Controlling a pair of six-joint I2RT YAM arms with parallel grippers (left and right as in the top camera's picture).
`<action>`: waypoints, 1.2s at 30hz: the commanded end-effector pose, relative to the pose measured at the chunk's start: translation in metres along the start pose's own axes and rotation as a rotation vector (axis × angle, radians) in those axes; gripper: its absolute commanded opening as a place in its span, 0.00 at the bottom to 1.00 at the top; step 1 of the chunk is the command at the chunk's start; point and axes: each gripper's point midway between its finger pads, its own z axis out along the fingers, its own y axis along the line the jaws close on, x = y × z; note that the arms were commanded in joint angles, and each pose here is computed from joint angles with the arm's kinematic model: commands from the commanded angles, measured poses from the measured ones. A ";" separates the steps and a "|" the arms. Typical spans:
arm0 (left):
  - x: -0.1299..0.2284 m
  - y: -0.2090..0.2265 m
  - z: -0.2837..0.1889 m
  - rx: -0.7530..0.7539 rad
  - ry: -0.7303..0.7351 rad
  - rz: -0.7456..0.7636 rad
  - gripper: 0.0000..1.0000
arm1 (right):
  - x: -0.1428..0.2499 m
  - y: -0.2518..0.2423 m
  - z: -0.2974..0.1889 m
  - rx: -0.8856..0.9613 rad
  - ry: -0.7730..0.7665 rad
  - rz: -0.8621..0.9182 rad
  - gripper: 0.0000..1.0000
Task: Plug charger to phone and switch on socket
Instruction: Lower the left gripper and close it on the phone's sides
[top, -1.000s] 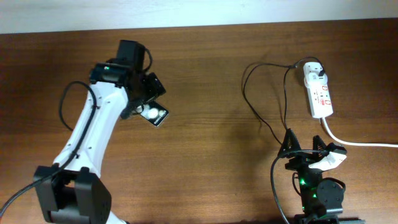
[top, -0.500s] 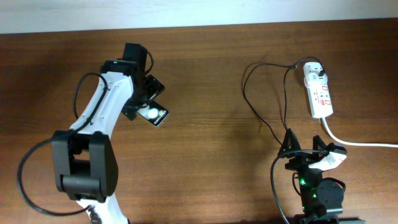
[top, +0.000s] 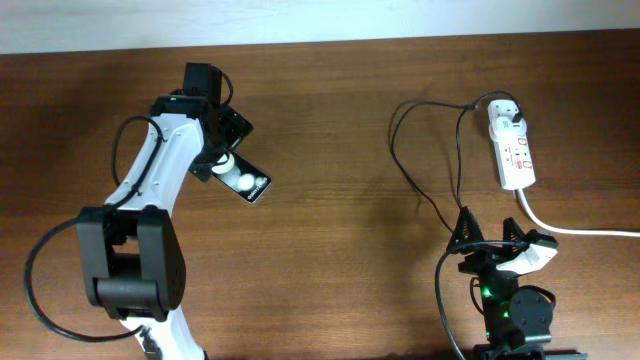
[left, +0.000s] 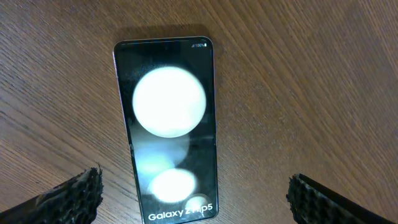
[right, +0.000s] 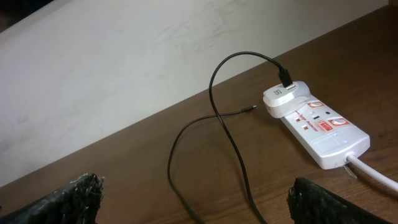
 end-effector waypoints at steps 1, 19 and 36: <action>-0.004 -0.001 0.001 -0.006 -0.013 -0.011 0.99 | 0.004 0.000 0.000 -0.005 0.010 -0.012 0.99; 0.003 -0.006 -0.007 -0.165 0.171 -0.012 0.99 | 0.004 0.000 0.000 -0.005 0.011 -0.012 0.99; 0.029 0.015 0.088 -0.284 0.307 0.039 0.99 | 0.004 0.000 0.000 -0.005 0.011 -0.012 0.99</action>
